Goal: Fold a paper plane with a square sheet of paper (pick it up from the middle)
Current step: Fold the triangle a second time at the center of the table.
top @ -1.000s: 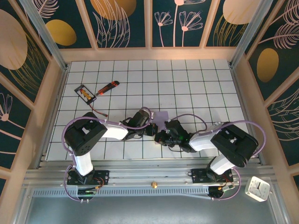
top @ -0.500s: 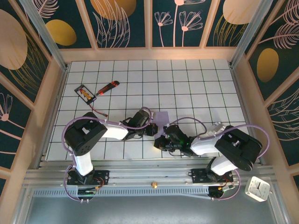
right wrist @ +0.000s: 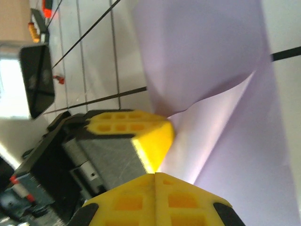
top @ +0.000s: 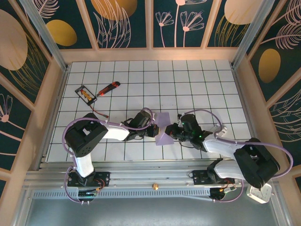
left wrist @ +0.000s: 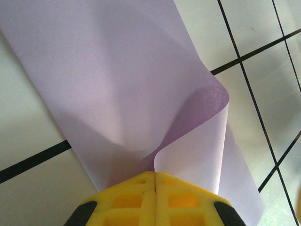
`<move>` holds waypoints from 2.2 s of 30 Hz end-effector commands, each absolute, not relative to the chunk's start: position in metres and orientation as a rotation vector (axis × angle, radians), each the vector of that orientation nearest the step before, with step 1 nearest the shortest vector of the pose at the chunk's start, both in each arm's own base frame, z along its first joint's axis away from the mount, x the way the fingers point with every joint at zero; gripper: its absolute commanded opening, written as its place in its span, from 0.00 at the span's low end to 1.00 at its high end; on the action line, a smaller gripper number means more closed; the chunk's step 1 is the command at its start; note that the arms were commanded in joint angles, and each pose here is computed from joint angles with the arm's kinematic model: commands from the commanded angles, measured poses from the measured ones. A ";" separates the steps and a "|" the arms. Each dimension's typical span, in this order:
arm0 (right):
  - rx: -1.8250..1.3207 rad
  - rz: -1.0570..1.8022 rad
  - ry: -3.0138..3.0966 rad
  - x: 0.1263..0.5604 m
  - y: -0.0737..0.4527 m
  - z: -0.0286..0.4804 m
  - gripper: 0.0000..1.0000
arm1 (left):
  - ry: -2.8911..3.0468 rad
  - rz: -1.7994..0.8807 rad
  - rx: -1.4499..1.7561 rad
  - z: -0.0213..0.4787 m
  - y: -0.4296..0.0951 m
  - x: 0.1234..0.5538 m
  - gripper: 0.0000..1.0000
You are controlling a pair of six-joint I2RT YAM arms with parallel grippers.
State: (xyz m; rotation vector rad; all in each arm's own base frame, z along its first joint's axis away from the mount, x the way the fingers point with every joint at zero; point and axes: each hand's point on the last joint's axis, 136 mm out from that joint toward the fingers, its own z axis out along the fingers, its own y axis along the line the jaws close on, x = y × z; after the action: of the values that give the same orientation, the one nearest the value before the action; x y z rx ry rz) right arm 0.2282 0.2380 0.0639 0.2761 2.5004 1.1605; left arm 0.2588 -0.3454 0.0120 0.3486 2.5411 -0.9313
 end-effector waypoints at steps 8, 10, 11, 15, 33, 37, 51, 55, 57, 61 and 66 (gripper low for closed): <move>0.205 1.137 2.518 0.258 0.256 0.058 0.00 | 2.821 -0.623 0.338 -0.059 -0.292 0.227 0.00; 0.204 1.122 2.532 0.260 0.257 0.051 0.00 | 2.820 -0.624 0.338 -0.058 -0.292 0.227 0.00; 0.210 1.112 2.543 0.262 0.256 0.047 0.00 | 2.820 -0.624 0.337 -0.058 -0.292 0.228 0.00; 0.230 1.076 2.593 0.259 0.247 0.028 0.00 | 2.818 -0.625 0.345 -0.058 -0.293 0.229 0.00; 0.278 0.920 2.726 0.234 0.216 -0.017 0.00 | 2.721 -0.603 0.338 -0.019 -0.300 0.249 0.28; 0.282 0.917 2.742 0.232 0.215 -0.020 0.00 | 2.612 -0.664 0.260 0.028 -0.295 0.254 0.45; 0.295 0.913 2.753 0.234 0.215 -0.022 0.00 | 2.536 -1.310 0.292 0.077 -0.381 0.210 0.00; 0.305 0.918 2.759 0.232 0.214 -0.024 0.00 | 2.568 -1.256 0.314 0.059 -0.388 0.218 0.00; 0.303 0.921 2.759 0.233 0.215 -0.024 0.00 | 2.580 -1.240 0.315 0.052 -0.390 0.220 0.00; 0.301 0.921 2.759 0.234 0.215 -0.023 0.00 | 2.603 -1.196 0.314 0.039 -0.390 0.224 0.00; 0.299 0.912 2.762 0.233 0.214 -0.024 0.00 | 2.651 -1.112 0.306 0.018 -0.381 0.224 0.00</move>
State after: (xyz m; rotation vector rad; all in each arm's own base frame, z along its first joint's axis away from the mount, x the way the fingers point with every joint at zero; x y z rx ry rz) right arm 0.2541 0.2398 0.0165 0.2375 2.6043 1.0972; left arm 0.2172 -0.3804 0.0226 0.2973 2.6611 -1.1489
